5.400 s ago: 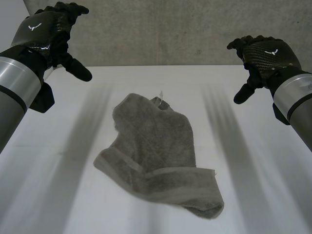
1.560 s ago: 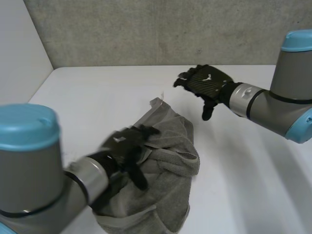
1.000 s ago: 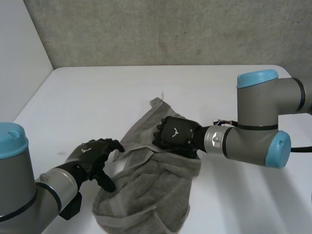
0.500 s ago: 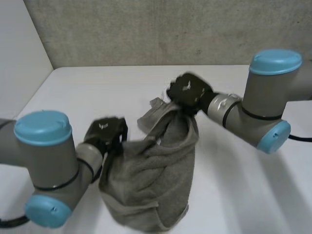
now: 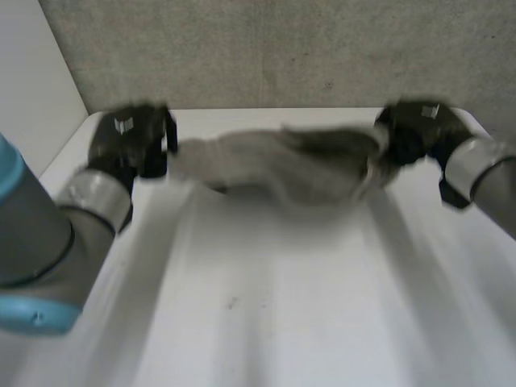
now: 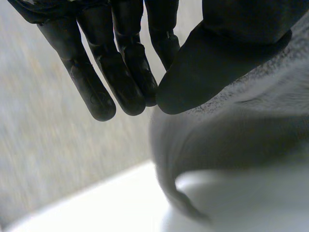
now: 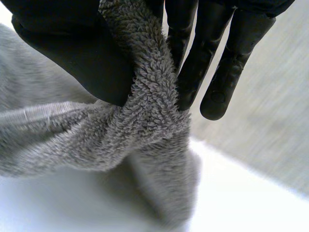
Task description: Fold the towel.
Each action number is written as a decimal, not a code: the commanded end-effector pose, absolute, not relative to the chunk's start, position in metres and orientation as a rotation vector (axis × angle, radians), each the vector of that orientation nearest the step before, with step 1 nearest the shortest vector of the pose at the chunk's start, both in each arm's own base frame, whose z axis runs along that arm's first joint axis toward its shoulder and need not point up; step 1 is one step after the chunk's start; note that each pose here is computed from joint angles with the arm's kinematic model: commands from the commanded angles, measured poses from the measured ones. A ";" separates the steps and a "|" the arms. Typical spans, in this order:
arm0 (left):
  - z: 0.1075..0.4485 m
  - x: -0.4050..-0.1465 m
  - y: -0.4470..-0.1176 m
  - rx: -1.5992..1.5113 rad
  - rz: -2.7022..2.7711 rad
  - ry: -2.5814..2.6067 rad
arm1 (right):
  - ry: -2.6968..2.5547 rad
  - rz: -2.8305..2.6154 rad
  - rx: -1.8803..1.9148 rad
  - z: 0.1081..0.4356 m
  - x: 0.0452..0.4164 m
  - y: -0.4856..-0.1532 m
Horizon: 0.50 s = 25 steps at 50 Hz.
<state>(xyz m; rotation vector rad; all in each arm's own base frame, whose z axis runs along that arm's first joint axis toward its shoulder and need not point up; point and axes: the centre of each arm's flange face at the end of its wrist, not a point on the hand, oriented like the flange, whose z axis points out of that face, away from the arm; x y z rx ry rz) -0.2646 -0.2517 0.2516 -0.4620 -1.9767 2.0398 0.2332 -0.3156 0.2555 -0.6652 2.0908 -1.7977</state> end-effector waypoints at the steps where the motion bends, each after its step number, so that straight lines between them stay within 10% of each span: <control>1: 0.177 -0.241 -0.236 -0.524 1.780 -2.239 | 2.332 -1.259 -0.854 0.188 0.221 -0.275; 25: 0.215 -0.218 -0.206 -0.514 1.861 -2.159 | 1.666 -1.738 -1.842 0.223 0.266 -0.236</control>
